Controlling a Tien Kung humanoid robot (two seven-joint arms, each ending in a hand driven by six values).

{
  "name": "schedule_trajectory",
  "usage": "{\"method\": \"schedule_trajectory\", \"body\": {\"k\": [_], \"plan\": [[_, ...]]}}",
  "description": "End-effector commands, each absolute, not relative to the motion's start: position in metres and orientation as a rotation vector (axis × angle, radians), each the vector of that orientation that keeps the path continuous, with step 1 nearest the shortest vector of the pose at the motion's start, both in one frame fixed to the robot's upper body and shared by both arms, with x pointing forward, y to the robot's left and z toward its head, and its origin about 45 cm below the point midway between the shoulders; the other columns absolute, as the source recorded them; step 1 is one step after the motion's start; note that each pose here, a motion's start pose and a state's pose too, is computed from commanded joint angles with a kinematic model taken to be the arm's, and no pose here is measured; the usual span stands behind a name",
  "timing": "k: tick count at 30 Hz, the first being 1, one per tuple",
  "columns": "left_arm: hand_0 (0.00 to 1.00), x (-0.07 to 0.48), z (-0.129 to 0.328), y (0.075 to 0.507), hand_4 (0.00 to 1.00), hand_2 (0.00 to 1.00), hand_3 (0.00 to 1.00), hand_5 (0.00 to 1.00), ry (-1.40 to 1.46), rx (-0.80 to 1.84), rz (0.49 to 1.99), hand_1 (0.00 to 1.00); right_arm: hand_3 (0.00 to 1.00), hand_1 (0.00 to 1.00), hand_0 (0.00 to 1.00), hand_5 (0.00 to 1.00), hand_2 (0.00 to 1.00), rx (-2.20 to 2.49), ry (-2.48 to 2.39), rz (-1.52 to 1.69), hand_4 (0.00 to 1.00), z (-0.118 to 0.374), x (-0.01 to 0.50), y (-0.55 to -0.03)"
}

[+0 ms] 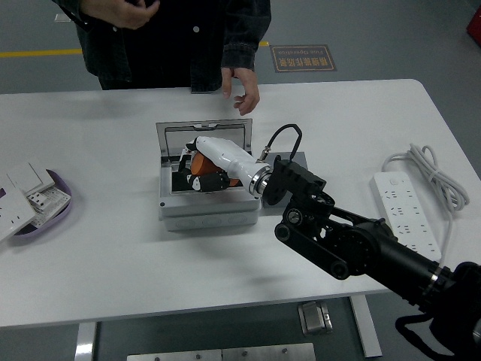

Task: Pick up the cylinder from the cube,place it in the box,flap close box

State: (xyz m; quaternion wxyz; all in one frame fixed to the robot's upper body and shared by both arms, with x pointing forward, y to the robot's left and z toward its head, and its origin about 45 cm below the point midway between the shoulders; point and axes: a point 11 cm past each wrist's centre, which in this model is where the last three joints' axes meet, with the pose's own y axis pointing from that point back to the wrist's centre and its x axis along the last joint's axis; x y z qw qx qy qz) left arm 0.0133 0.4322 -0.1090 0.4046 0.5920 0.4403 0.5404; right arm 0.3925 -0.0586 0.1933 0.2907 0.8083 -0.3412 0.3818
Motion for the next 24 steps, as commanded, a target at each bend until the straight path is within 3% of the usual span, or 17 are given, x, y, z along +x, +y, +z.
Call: {"method": "schedule_trajectory", "body": {"k": [5, 6, 11, 12, 17, 18, 23, 24], "plan": [[0.605, 0.0144, -0.1089, 0.4324, 0.667, 0.557, 0.598, 0.274, 1.109, 1.495, 1.363, 0.583, 0.385, 0.348, 0.241, 0.002, 0.356, 2.049, -0.825, 1.098, 0.002, 0.1906, 0.3945, -0.0584], [0.605, 0.0147, -0.1088, 0.4325, 0.667, 0.557, 0.598, 0.28, 1.108, 1.495, 1.363, 0.583, 0.505, 0.496, 0.483, 0.002, 0.478, 2.031, -0.811, 1.112, 0.03, 0.19, 0.3946, -0.0583], [0.605, 0.0147, -0.1086, 0.433, 0.667, 0.557, 0.598, 0.28, 1.107, 1.497, 1.362, 0.583, 0.505, 0.496, 0.483, 0.002, 0.478, 1.984, -0.777, 1.144, 0.03, 0.1886, 0.3947, -0.0583], [0.605, 0.0145, -0.1086, 0.4331, 0.668, 0.557, 0.598, 0.283, 1.107, 1.497, 1.362, 0.582, 0.656, 0.662, 0.756, 0.103, 0.621, 1.981, -0.775, 1.146, 0.351, 0.1886, 0.3947, -0.0582], [0.605, 0.0142, -0.1086, 0.4332, 0.668, 0.557, 0.598, 0.283, 1.107, 1.499, 1.361, 0.582, 0.656, 0.662, 0.756, 0.103, 0.621, 1.978, -0.773, 1.153, 0.351, 0.1887, 0.3942, -0.058], [0.605, 0.0146, -0.1086, 0.4331, 0.668, 0.557, 0.599, 0.284, 1.106, 1.498, 1.361, 0.583, 0.697, 0.704, 0.816, 0.075, 0.669, 1.978, -0.776, 1.154, 0.539, 0.1889, 0.3945, -0.0584], [0.605, 0.0158, -0.1087, 0.4326, 0.668, 0.557, 0.599, 0.284, 1.104, 1.496, 1.36, 0.583, 0.697, 0.704, 0.816, 0.075, 0.669, 1.982, -0.792, 1.151, 0.539, 0.1902, 0.3955, -0.06], [0.605, 0.016, -0.1087, 0.4326, 0.668, 0.557, 0.598, 0.284, 1.104, 1.496, 1.359, 0.583, 0.703, 0.708, 0.83, 0.073, 0.679, 1.984, -0.793, 1.151, 0.606, 0.1903, 0.3955, -0.06]]}}
